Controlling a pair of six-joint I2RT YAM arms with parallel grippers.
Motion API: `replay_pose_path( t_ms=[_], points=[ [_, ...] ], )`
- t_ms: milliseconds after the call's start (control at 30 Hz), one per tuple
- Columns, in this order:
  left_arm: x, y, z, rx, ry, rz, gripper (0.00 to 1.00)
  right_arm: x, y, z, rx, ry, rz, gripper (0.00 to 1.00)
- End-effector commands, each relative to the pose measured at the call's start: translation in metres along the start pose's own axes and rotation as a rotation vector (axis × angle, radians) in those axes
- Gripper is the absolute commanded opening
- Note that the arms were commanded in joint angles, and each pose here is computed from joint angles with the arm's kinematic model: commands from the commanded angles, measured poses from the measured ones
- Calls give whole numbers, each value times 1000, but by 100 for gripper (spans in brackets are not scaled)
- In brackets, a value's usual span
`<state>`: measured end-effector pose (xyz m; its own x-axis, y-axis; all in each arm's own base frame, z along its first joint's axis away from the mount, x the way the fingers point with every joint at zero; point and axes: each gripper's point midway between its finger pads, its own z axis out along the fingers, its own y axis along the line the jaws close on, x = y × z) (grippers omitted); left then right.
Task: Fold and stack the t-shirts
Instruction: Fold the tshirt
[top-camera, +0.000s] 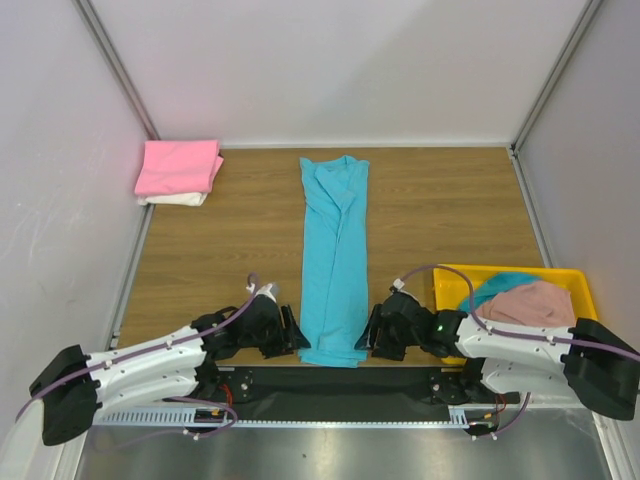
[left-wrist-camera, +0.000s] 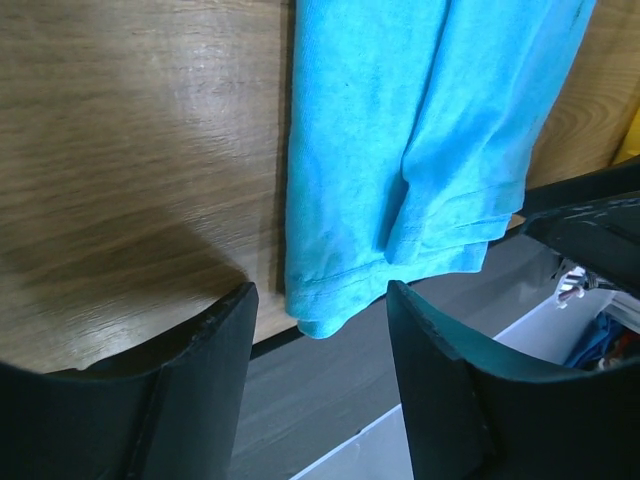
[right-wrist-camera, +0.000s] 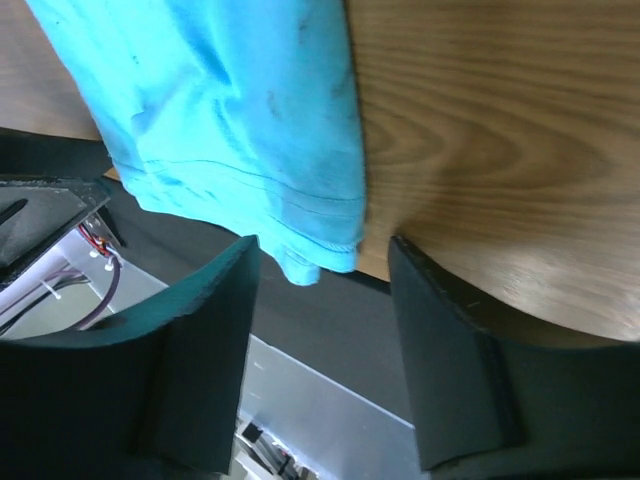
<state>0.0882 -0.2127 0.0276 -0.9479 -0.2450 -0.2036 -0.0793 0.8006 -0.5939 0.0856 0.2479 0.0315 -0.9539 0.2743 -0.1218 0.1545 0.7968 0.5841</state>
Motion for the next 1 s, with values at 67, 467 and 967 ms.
replay_pose_path(
  t_ms=[67, 467, 967],
  points=[
    [6, 4, 6, 1, 14, 6, 57, 2, -5, 12, 6, -21, 23, 56],
    [8, 15, 10, -43, 11, 2, 22, -1, -5, 17, 34, -45, -7, 5],
    [-22, -9, -9, -63, -94, 66, 0, -31, 33, -11, -24, -121, -55, 0]
  ],
)
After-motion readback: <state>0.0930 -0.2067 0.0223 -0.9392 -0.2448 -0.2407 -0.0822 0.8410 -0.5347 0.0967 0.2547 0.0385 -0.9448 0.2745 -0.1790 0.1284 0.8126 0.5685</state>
